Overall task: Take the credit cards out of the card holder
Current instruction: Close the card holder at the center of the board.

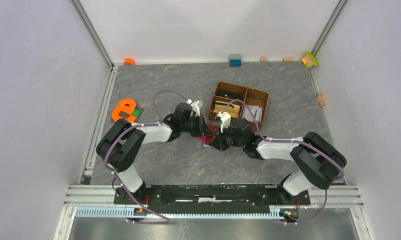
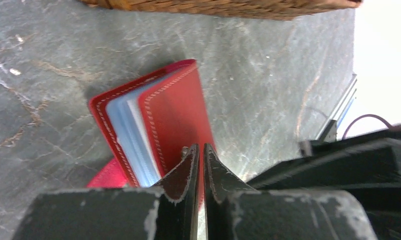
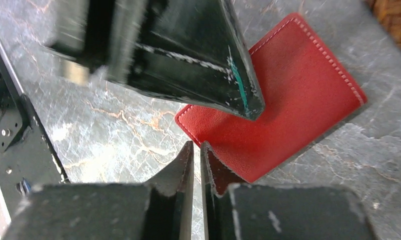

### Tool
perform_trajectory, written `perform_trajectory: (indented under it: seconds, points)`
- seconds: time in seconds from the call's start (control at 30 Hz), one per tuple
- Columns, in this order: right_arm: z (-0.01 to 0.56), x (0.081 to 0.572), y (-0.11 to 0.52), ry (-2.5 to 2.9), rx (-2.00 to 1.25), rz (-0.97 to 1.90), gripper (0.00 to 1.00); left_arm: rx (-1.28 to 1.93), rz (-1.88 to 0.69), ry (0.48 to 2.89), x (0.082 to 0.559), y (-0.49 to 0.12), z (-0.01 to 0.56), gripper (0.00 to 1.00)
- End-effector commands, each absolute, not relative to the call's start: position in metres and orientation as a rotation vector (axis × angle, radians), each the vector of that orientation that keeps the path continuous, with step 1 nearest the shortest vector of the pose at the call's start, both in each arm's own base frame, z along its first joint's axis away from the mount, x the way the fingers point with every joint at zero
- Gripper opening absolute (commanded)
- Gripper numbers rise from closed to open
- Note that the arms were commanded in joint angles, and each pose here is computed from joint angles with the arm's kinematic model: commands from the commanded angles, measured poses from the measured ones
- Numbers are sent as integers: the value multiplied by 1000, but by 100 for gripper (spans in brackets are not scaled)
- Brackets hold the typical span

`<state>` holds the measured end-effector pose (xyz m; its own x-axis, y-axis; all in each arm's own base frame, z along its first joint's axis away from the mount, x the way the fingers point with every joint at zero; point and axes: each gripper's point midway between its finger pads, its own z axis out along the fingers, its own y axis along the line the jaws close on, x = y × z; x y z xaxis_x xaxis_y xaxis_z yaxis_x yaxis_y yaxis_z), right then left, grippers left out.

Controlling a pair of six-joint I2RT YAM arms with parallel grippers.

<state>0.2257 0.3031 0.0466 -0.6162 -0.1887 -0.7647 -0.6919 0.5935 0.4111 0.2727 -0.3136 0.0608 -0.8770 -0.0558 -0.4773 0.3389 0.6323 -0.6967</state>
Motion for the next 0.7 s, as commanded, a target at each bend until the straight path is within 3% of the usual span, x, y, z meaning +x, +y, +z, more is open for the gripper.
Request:
perform_trajectory:
  seconds: [0.0, 0.2, 0.4, 0.67]
  points:
    - [76, 249, 297, 2018, -638, 833, 10, 173, -1119, 2473, 281, -309, 47, 11]
    - [54, 267, 283, 2113, -592, 658, 0, 137, -1082, 2509, 283, -301, 39, 10]
    - [23, 270, 277, 2241, -594, 568, 0, 157, -1072, 2505, 283, -300, 40, 9]
    - [63, 297, 281, 2142, -530, 511, 0, 165, -1053, 2532, 283, -300, 33, 8]
